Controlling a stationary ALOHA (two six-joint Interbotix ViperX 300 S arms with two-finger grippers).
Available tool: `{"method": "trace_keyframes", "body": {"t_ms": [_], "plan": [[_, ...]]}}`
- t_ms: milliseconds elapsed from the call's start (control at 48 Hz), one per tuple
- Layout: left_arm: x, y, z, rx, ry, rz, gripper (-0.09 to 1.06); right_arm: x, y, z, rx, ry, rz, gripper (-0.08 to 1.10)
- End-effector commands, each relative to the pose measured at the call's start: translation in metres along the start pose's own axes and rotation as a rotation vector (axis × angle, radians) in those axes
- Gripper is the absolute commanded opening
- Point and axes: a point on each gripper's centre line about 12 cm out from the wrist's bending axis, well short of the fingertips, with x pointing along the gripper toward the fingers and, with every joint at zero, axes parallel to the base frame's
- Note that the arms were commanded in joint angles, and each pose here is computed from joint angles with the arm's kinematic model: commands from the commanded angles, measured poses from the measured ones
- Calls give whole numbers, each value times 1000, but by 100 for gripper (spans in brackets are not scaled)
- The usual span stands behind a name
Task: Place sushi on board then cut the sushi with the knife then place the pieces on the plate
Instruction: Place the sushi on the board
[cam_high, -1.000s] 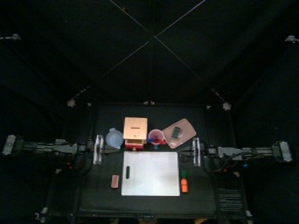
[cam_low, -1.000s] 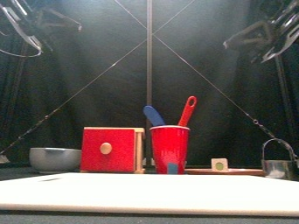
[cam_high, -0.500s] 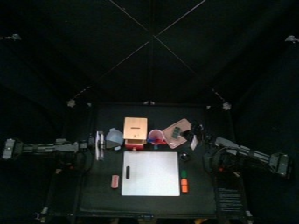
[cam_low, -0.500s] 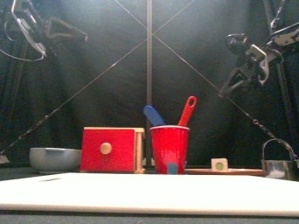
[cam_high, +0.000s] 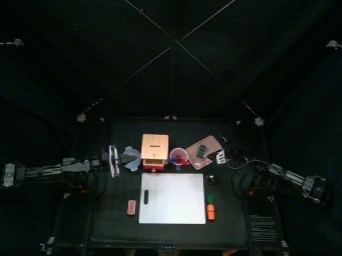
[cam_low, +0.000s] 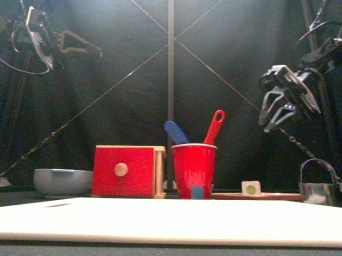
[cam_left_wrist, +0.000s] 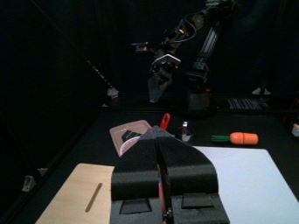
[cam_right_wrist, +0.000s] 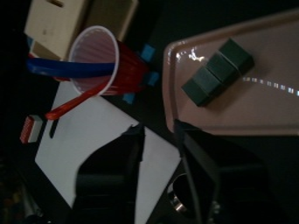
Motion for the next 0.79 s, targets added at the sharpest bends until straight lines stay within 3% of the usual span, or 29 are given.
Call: {"method": "trace_keyframes", "body": {"t_ms": [21,188,396,792], "plan": [[3,1,6,2,-20,3,9,4,1,10,87,-5,-25,104],[3,1,8,3,-27,3,9,18,-10,23,289,-8,-98,104],[4,4,10,15,-55,14,9,33,-10,39,395,-12,-169,104],[6,15,-2,22,-10,62,9,67,7,62,397,109,-355,103]]}}
